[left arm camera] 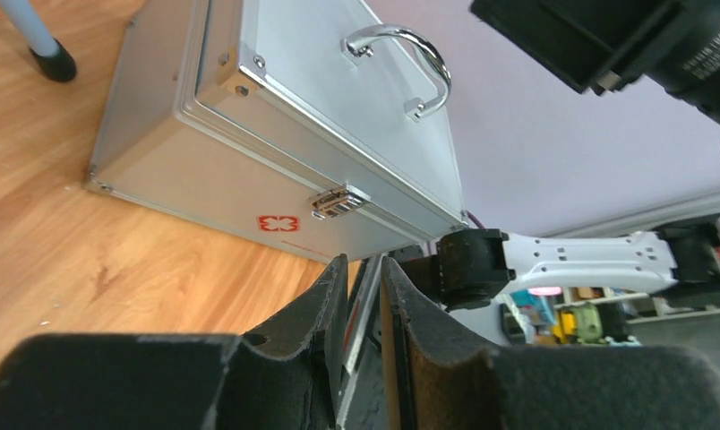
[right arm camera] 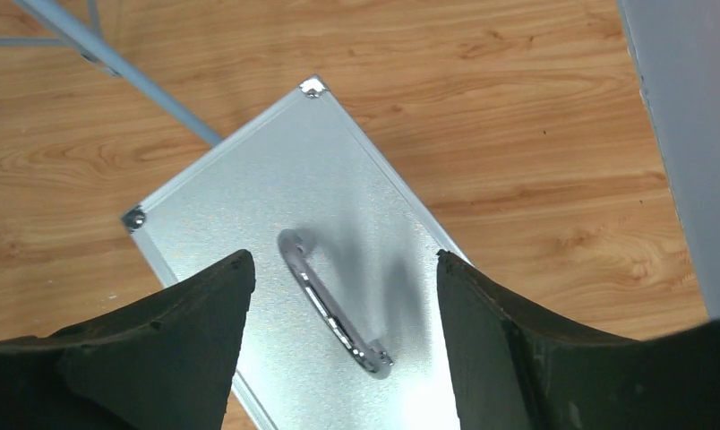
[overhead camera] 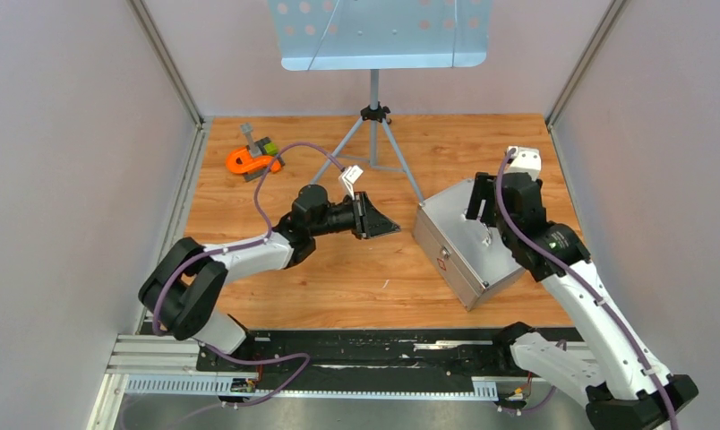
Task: Organize the medicine kit
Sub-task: Adjust the medicine box at the center of the board.
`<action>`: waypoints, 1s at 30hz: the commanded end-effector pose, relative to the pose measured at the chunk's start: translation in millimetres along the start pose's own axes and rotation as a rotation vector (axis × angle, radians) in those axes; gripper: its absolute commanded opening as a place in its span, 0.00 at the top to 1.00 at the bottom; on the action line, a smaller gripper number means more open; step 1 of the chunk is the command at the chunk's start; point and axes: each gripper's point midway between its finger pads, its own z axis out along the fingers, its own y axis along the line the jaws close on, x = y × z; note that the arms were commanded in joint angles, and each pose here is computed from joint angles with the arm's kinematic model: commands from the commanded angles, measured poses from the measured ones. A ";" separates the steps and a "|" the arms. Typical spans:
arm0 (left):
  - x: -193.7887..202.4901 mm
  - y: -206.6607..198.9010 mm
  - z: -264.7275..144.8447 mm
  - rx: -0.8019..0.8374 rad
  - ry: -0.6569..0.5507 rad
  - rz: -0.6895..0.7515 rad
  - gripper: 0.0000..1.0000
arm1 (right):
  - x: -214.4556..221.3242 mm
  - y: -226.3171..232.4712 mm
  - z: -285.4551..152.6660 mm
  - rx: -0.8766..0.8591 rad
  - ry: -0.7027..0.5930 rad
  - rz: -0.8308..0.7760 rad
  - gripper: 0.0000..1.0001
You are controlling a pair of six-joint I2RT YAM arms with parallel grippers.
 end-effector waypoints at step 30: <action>-12.8 -7.3 -21.1 -0.141 0.024 0.147 0.72 | 57.4 66.3 -17.8 -0.829 -0.121 -0.713 1.00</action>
